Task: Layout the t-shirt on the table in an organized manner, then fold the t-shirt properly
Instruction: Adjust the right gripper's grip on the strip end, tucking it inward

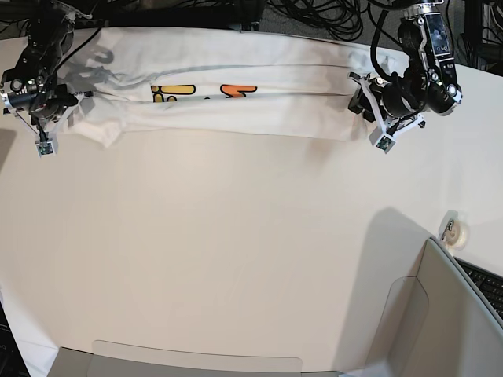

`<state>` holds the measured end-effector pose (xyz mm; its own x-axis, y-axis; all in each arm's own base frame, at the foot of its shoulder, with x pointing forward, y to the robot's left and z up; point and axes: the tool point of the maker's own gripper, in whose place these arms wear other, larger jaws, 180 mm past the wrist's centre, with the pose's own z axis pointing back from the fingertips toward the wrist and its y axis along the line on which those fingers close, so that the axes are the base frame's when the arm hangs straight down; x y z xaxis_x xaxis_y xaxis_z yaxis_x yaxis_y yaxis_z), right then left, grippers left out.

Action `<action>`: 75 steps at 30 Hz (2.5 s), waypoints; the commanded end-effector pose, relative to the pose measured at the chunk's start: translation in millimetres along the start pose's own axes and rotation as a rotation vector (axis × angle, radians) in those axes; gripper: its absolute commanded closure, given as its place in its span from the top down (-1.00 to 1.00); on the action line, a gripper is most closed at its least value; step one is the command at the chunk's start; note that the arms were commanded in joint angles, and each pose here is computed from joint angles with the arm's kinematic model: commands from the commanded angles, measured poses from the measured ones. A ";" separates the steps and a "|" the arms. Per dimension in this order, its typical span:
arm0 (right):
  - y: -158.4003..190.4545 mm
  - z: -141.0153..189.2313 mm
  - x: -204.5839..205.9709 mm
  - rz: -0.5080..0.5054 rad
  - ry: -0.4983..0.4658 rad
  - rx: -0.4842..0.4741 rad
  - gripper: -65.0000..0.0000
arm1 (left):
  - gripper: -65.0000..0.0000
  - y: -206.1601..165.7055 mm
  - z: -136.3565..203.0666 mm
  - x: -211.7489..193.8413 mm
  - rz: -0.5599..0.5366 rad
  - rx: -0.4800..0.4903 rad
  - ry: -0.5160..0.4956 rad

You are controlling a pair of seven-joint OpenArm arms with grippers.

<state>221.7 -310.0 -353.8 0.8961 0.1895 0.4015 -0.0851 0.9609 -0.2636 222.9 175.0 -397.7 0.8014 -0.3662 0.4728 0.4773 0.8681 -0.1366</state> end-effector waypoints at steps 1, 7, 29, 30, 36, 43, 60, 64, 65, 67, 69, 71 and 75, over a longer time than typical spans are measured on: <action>-8.4 12.9 12.1 0.046 -0.053 -0.023 -1.00 | -0.35 4.2 3.4 2.8 -0.010 0.015 -0.001; 3.7 39.3 23.3 0.126 -0.166 0.072 -1.00 | -0.35 4.2 3.1 2.4 -0.009 0.014 0.000; 20.1 28.8 88.3 -0.051 -0.358 0.268 -0.25 | -0.35 3.8 3.0 1.4 -0.008 0.013 0.001; 19.9 22.0 87.5 -0.067 -0.345 0.282 -0.24 | -0.35 3.5 2.9 0.7 -0.007 0.012 0.003; 14.7 -6.2 71.7 -0.128 -0.256 0.327 -0.24 | -0.35 3.3 2.8 0.1 -0.007 0.012 0.004; 17.4 -9.3 53.3 -0.116 -0.180 0.335 -0.24 | -0.35 3.5 2.9 0.7 -0.007 0.012 0.003; 21.1 8.6 28.4 -0.047 -0.163 0.321 -0.43 | -0.35 4.2 3.1 1.9 -0.009 0.015 0.001; 22.0 10.0 23.5 -0.040 -0.154 0.320 -0.64 | -0.35 4.2 3.1 1.9 -0.009 0.015 0.001; 23.5 11.5 22.9 -0.035 -0.157 0.327 -0.69 | -0.35 4.2 3.1 1.9 -0.009 0.015 0.001; 28.3 15.9 25.6 -0.030 -0.177 0.346 -0.84 | -0.35 4.2 3.1 1.9 -0.009 0.015 0.001; 30.7 18.8 25.3 -0.025 -0.182 0.351 -1.00 | -0.35 4.2 3.1 1.9 -0.009 0.015 0.001; 31.9 21.1 23.7 -0.014 -0.182 0.348 -1.00 | -0.35 4.2 2.8 1.5 -0.008 0.014 0.002; 36.5 32.6 23.0 0.028 -0.197 0.335 -1.00 | -0.35 4.2 2.8 1.5 -0.008 0.014 0.002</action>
<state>217.2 -263.1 -336.9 0.8196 0.2060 0.5346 -0.2615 0.9648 0.0291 223.2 174.7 -397.8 0.8011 -0.3642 0.4750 0.4767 0.8681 -0.1384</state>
